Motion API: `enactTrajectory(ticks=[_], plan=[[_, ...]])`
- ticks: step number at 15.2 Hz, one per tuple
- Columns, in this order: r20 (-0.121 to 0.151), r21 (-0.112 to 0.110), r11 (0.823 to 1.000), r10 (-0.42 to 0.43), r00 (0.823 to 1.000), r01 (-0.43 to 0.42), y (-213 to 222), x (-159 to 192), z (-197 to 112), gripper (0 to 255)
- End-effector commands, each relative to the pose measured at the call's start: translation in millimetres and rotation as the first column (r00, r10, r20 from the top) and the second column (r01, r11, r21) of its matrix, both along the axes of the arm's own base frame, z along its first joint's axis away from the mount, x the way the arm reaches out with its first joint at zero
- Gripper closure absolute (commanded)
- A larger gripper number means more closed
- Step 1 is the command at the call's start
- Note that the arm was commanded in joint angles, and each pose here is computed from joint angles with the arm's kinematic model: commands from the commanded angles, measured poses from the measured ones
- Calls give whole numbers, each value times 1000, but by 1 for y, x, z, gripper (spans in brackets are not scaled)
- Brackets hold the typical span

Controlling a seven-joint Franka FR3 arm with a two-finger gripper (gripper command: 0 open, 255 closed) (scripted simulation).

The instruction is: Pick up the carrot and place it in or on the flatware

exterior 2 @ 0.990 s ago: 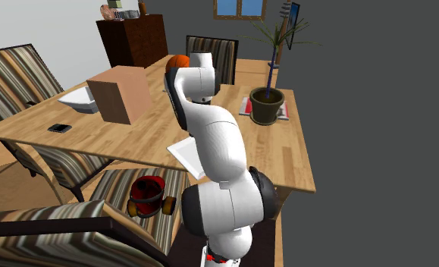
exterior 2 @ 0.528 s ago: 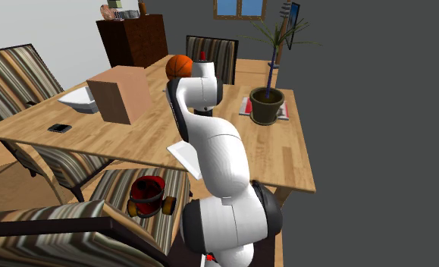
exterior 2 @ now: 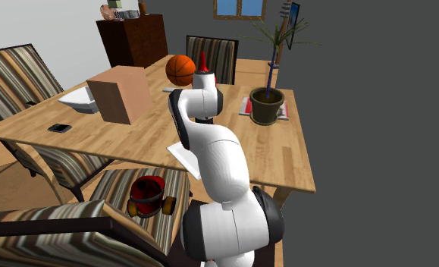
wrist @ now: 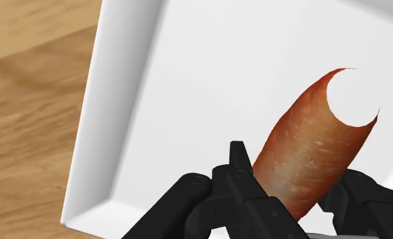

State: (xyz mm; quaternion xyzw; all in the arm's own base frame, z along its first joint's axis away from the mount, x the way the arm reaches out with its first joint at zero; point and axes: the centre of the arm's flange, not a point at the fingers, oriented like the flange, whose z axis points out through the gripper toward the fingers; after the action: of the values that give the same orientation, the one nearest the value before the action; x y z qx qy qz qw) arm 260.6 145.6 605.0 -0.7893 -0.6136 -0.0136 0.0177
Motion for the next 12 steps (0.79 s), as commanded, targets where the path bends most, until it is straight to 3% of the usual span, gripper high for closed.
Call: enactTrajectory(ticks=[1, 7, 8, 12], plan=[[-7, -1, 1000, 2, 1000, -2, 2, 0, -5, 255], [-7, -1, 1000, 2, 1000, -2, 2, 0, -5, 255], [-6, -1, 1000, 2, 1000, -2, 1, 0, -5, 0], [-7, -1, 1000, 2, 1000, -2, 1, 1, -5, 0]])
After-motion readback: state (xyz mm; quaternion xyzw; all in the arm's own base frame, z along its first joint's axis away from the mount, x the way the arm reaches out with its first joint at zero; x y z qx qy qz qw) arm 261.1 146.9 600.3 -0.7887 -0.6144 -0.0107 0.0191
